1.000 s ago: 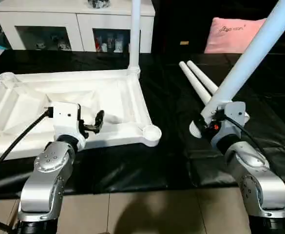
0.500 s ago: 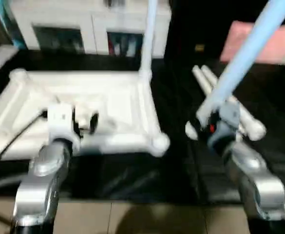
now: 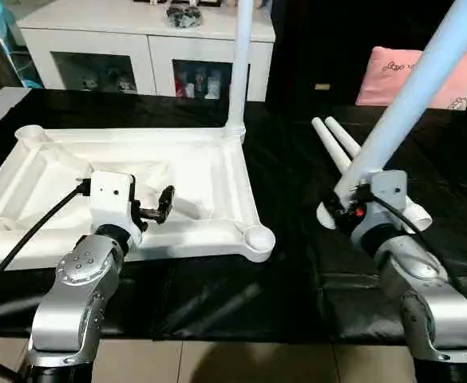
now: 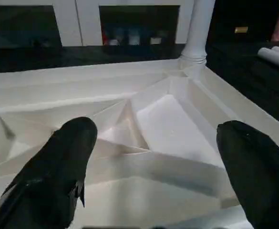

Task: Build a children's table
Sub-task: Insert table leg to table base

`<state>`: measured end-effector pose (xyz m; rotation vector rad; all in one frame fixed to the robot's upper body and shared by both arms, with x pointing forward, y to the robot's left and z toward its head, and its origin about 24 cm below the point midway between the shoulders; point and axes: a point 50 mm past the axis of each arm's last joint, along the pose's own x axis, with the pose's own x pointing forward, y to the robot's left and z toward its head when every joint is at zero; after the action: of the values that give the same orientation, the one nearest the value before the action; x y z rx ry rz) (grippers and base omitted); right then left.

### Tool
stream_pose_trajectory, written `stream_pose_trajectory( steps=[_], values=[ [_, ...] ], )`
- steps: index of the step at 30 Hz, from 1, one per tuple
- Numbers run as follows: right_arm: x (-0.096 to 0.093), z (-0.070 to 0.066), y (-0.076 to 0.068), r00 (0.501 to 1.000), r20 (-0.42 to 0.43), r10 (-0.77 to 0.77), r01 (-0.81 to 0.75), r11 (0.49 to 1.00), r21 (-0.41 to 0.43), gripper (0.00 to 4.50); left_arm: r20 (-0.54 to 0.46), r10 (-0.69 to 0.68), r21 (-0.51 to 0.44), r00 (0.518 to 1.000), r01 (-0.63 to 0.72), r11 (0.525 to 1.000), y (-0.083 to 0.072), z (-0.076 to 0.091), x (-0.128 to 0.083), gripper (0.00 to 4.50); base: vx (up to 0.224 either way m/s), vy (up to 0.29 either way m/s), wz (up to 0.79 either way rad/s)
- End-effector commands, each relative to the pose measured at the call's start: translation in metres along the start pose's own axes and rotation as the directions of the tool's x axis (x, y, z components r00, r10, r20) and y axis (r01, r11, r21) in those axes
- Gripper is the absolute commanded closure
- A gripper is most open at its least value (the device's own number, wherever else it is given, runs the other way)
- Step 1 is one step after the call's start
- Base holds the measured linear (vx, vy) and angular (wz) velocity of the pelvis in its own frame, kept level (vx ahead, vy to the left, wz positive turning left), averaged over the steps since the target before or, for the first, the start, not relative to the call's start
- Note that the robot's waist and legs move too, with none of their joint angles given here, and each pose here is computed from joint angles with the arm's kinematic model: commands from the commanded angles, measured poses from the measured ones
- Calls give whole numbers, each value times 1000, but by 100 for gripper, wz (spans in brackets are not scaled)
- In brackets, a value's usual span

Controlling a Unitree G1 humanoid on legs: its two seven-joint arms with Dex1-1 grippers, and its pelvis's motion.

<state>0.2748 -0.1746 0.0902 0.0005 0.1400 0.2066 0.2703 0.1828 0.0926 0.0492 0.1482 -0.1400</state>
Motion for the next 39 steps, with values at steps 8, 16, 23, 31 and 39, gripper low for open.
stream_pose_trajectory(
  steps=[8,16,23,31,39],
  values=[
    [-3,4,1,1000,21,2,-2,1000,-16,256,-3,-20,3,1000,20,1000,-2,2,0,0,0,0,0],
    [-4,6,4,999,34,31,-32,999,16,256,-1,-34,2,999,34,999,-3,2,0,0,-32,-11,0],
    [-3,5,4,1000,26,17,-17,1000,4,256,0,-39,-3,999,39,999,-3,3,0,0,-7,-4,-2],
    [-2,4,4,1000,0,27,-27,996,-85,256,0,-34,-8,999,34,999,-2,3,0,0,28,3,1],
    [-3,3,-1,1000,13,-13,13,1000,-6,256,5,-55,-1,998,55,998,-3,4,0,0,123,2,10]
  ],
)
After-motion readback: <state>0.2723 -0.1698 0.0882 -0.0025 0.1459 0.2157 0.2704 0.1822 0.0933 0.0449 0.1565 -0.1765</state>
